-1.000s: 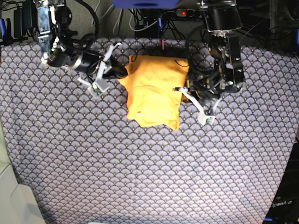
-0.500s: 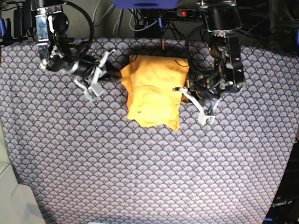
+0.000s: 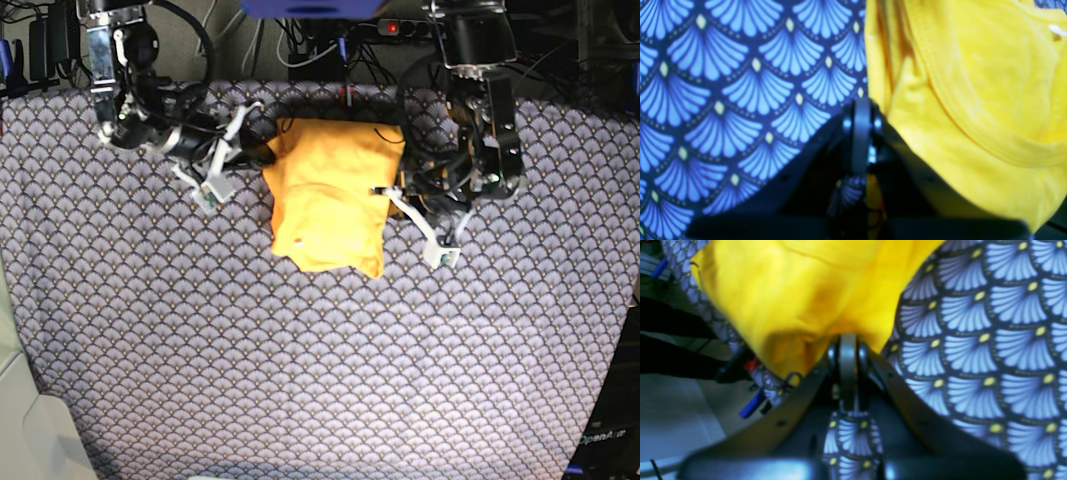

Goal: Fold the T-shirt properly
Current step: 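Push the bundle sides inward with both grippers to square it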

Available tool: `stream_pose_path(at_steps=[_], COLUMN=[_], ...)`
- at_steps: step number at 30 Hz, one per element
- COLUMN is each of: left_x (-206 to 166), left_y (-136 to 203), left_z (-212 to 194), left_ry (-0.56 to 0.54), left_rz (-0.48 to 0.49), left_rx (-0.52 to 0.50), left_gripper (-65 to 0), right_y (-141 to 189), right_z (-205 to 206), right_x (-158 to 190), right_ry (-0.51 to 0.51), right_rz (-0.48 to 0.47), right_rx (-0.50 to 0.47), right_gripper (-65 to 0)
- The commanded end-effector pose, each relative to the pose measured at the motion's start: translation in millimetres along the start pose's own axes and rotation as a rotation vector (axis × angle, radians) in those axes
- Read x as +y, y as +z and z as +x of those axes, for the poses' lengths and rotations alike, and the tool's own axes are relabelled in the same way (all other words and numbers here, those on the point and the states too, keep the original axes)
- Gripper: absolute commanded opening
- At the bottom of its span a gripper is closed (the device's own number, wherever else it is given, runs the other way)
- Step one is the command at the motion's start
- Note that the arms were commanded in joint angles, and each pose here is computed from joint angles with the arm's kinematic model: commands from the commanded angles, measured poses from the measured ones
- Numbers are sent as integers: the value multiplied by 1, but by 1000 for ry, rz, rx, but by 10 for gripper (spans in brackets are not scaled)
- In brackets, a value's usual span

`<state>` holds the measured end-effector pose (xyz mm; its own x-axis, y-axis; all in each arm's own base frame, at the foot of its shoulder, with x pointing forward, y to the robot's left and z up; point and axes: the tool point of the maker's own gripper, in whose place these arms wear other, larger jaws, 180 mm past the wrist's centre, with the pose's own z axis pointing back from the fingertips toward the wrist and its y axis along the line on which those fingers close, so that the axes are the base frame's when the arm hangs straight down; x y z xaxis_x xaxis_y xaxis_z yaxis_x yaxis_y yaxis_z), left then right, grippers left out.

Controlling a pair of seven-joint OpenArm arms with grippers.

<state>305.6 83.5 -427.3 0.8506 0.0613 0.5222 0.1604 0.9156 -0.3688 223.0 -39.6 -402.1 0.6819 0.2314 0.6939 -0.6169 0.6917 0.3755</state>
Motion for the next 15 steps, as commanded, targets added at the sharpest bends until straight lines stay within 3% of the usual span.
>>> stream_pose_path(at_steps=[1, 9, 15], left_x=[-1, -1, -6], left_y=[4, 4, 1], left_z=[11, 10, -1], left_ry=[-14, -12, 8], left_rz=[1, 2, -12], left_rx=[-25, -23, -9], left_gripper=[-650, -650, -650], right_y=[-2, -18, -19], right_z=[13, 11, 14], right_x=[9, 42, 42], right_ry=[15, 36, 39], right_rz=[32, 121, 123], right_rx=[-45, -31, -38], right_gripper=[-650, -650, -650])
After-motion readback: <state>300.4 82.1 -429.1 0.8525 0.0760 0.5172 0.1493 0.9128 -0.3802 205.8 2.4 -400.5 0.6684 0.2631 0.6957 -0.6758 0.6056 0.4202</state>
